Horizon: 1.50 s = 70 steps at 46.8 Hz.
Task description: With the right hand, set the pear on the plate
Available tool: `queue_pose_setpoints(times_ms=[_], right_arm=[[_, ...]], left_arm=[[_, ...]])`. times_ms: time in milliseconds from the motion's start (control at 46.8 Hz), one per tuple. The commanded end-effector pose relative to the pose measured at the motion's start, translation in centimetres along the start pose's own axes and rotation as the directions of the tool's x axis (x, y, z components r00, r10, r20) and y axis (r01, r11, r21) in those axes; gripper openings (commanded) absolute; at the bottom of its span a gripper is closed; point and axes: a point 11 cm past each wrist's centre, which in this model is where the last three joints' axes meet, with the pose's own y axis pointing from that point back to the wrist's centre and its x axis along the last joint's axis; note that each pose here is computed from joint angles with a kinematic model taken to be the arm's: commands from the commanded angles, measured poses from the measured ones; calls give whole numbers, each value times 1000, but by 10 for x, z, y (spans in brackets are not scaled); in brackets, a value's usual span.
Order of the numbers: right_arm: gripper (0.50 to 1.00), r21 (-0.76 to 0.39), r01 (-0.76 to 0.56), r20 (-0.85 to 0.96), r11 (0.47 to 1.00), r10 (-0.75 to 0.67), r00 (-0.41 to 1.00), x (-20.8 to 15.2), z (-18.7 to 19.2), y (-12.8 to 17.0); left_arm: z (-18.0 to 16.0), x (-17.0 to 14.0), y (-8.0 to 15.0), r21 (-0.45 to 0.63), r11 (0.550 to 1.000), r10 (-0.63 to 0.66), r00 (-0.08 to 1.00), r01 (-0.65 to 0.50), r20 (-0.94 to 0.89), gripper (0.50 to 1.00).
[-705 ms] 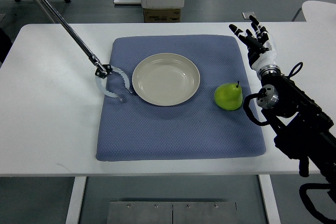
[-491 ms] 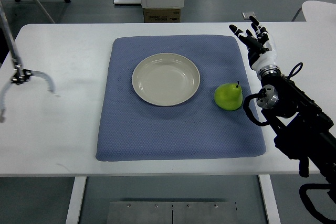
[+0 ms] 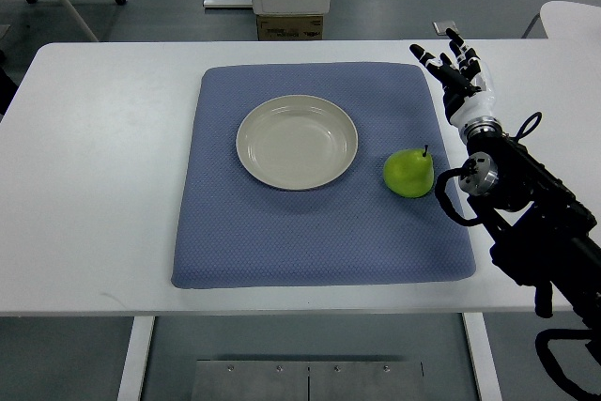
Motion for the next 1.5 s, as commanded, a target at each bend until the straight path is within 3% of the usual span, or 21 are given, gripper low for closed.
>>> queue_pose_setpoints(times_ms=[0,406,1474], right_arm=[[1000,1,0,0,1000,0,1000,0,0,0],[1000,4,57,16,998,-57,998,-9,-2,0],[1000,15,62,-10,998,-62,998,-6,-12,-4]], left_arm=[[1,0,0,-1,1000,1,1000,-1,0,1000],[1,0,0,-1,1000,0,1000,0,0,1000],[0,0,0,-1,1000,0,1000,0,1,1000]])
